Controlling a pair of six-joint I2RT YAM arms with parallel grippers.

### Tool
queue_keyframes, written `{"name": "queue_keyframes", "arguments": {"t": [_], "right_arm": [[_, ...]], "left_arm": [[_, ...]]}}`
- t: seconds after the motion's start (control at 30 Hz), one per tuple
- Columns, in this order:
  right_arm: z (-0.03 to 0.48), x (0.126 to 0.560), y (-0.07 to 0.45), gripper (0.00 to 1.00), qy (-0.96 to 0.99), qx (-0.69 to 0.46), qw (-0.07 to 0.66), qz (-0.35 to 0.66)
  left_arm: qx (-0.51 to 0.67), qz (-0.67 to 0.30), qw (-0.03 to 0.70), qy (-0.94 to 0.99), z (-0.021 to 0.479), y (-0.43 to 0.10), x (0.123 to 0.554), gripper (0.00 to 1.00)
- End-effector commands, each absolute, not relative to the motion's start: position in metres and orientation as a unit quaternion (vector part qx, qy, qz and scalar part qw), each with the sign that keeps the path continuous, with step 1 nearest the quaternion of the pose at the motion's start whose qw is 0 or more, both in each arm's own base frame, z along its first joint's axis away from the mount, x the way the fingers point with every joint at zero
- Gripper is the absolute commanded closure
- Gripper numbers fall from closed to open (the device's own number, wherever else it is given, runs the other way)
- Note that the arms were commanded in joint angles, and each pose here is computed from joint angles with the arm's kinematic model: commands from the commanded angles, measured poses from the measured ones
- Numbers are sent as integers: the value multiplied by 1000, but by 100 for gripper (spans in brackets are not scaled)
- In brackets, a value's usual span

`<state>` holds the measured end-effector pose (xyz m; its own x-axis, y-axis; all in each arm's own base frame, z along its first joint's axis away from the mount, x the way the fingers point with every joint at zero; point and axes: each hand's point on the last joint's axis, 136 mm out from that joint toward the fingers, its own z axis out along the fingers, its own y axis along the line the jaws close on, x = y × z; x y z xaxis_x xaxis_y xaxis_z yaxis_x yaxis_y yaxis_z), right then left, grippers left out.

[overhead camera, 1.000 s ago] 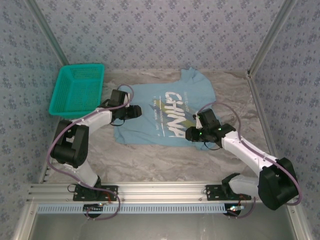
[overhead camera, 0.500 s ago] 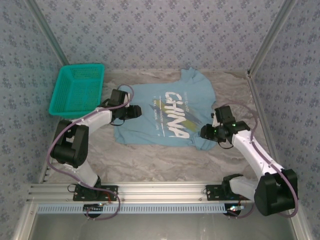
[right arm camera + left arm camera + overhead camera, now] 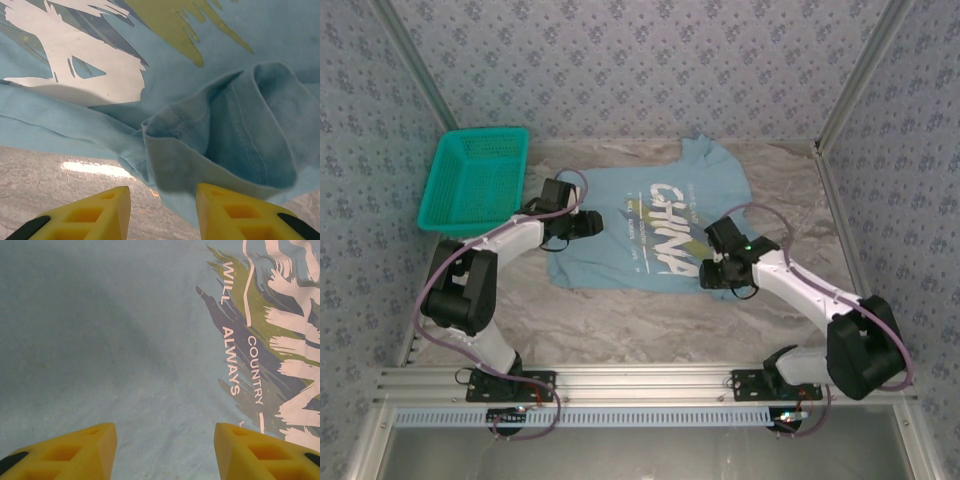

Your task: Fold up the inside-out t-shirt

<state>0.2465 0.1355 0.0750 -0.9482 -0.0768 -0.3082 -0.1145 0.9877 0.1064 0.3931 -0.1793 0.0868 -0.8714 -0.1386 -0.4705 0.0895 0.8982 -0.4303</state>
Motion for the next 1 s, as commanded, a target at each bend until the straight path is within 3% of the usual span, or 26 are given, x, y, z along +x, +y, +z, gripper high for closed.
{"name": "queue_keyframes", "arguments": {"t": [0.0,0.23,0.43,0.63,0.97], "right_arm": [[78,260,137,59,983,-62,169,33],[74,255,164,63,982,-84,142,96],[105,254,124,62,967,6,192,164],[78,253,75,66,962,134,154,180],[53,271,55,67,954,175,150,193]], "left_arm": [[-2,-222,264,938,100,-179,391,46],[0,-218,261,940,99,-177,389,46],[1,-220,262,939,100,-179,392,46],[1,-223,262,939,102,-181,392,46],[0,-219,265,939,104,-178,391,46]]}}
